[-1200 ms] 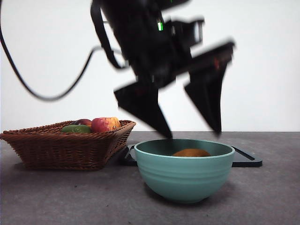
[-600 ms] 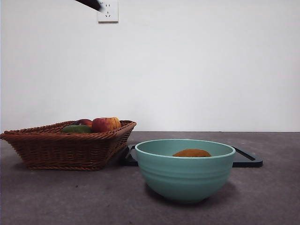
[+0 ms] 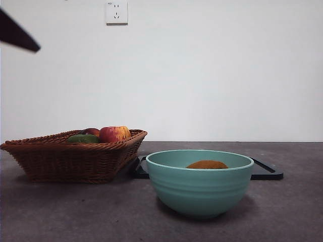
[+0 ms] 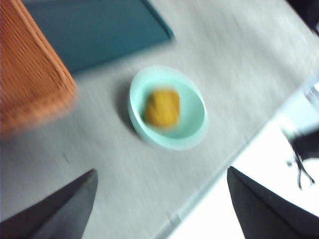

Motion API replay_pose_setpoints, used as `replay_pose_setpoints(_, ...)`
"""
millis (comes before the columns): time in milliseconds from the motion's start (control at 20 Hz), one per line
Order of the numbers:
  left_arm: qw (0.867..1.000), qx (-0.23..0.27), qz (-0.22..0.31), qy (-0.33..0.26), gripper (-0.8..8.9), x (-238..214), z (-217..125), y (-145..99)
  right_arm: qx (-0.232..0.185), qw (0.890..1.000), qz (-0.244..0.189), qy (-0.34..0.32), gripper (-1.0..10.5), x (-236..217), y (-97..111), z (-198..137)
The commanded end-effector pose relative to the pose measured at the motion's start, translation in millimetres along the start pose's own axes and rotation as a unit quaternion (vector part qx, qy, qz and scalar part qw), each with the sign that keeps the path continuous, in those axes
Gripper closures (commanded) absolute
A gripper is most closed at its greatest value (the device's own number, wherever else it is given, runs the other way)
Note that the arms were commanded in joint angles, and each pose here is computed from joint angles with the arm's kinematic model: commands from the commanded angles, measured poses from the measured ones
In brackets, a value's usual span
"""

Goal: Pick up the wifruite, put it on the bowl, pick up the plate, put it on desk

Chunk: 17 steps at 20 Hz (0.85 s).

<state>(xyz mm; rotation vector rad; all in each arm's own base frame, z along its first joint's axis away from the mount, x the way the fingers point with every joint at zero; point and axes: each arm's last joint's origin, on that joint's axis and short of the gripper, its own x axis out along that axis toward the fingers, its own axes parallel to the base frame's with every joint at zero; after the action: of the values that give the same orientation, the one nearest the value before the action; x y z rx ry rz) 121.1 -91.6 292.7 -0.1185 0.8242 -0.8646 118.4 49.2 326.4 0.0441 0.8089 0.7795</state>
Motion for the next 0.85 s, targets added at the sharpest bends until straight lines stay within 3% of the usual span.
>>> replay_pose_setpoints(50, 1.0, 0.001, -0.006, 0.012, 4.07, -0.1, -1.1, -1.2, 0.0, 1.0, 0.0, -0.006, 5.9, -1.9, 1.5, 4.5)
replay_pose_setpoints(300, 1.0, 0.001, -0.006, 0.01, 4.07, -0.1, -0.6, -1.3, 0.0, 1.0, 0.0, -0.005, 5.9, -1.9, 1.5, 4.4)
replay_pose_setpoints(600, 1.0, 0.006, -0.008, -0.002, 4.07, -0.1, 1.7, -1.8, 0.076, 0.996, -0.004, 0.038, 5.9, 20.6, -8.4, 5.5)
replay_pose_setpoints(850, 1.0, 0.007, -0.008, -0.002, 4.07, -0.1, 1.7, -1.8, 0.106, 0.991, -0.034, 0.075, 5.9, 70.5, -21.8, -3.9)
